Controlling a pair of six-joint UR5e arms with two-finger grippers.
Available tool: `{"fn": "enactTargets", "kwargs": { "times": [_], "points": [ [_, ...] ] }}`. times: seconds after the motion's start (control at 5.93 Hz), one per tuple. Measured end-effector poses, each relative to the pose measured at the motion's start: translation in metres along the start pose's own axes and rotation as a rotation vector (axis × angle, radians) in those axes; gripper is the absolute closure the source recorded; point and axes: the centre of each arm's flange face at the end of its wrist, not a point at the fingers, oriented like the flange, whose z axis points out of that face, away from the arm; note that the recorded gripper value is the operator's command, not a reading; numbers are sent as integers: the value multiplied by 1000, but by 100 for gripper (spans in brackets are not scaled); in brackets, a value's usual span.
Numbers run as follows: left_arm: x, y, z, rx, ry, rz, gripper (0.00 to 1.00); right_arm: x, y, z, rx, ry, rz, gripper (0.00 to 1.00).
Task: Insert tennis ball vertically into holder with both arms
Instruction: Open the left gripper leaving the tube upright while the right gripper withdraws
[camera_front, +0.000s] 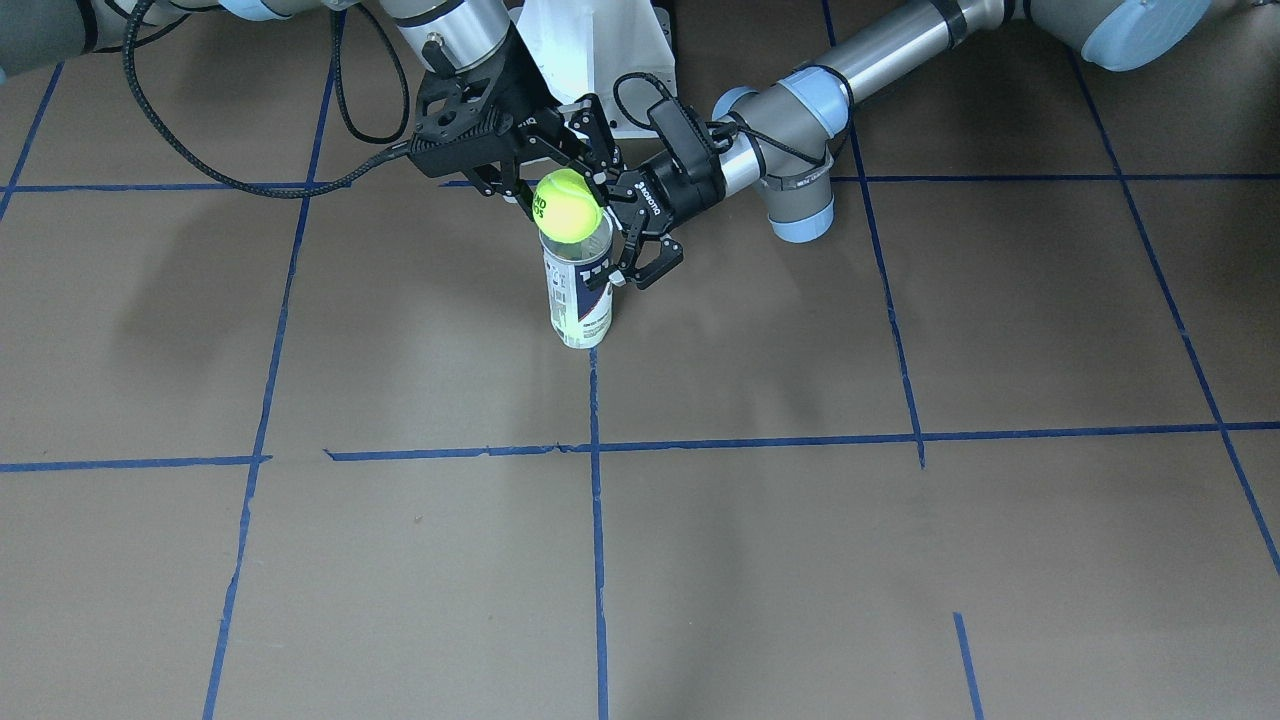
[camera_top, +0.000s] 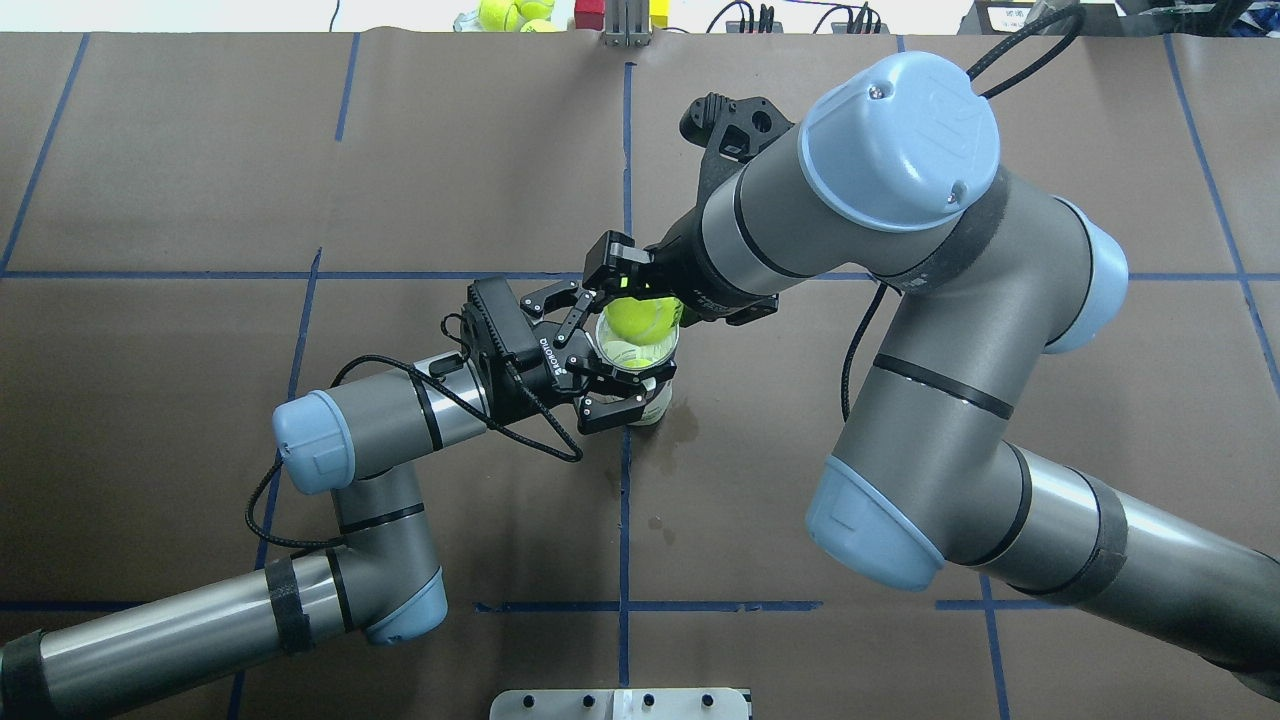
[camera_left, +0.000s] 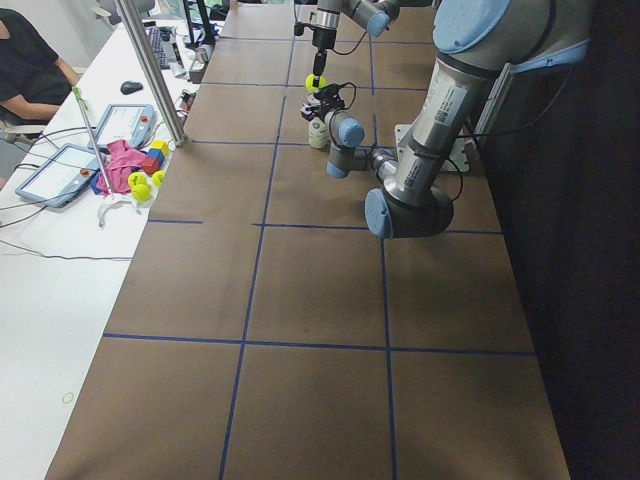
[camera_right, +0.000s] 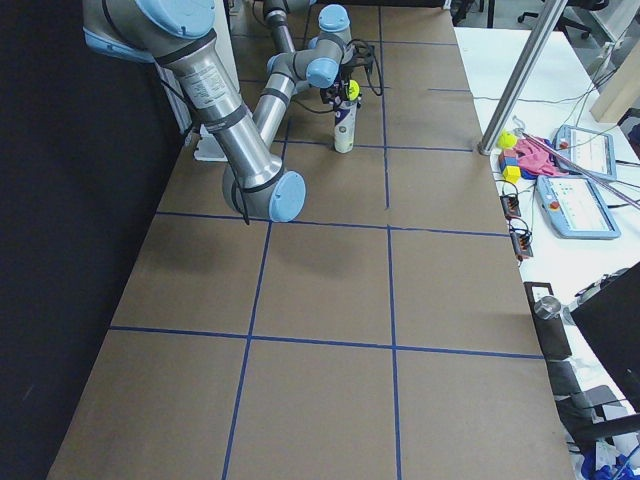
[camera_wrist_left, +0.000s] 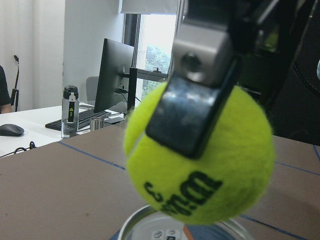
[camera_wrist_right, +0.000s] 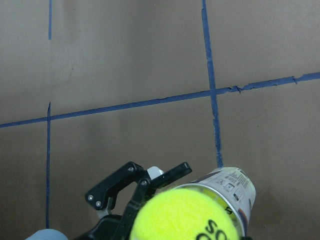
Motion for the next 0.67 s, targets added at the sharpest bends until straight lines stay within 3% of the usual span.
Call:
{"fn": "enactTargets", "kwargs": {
  "times": [0.67],
  "points": [
    [-7,0,-15,12,1,-2,1,10,-16,-7,19,9,16,1]
  ]
}}
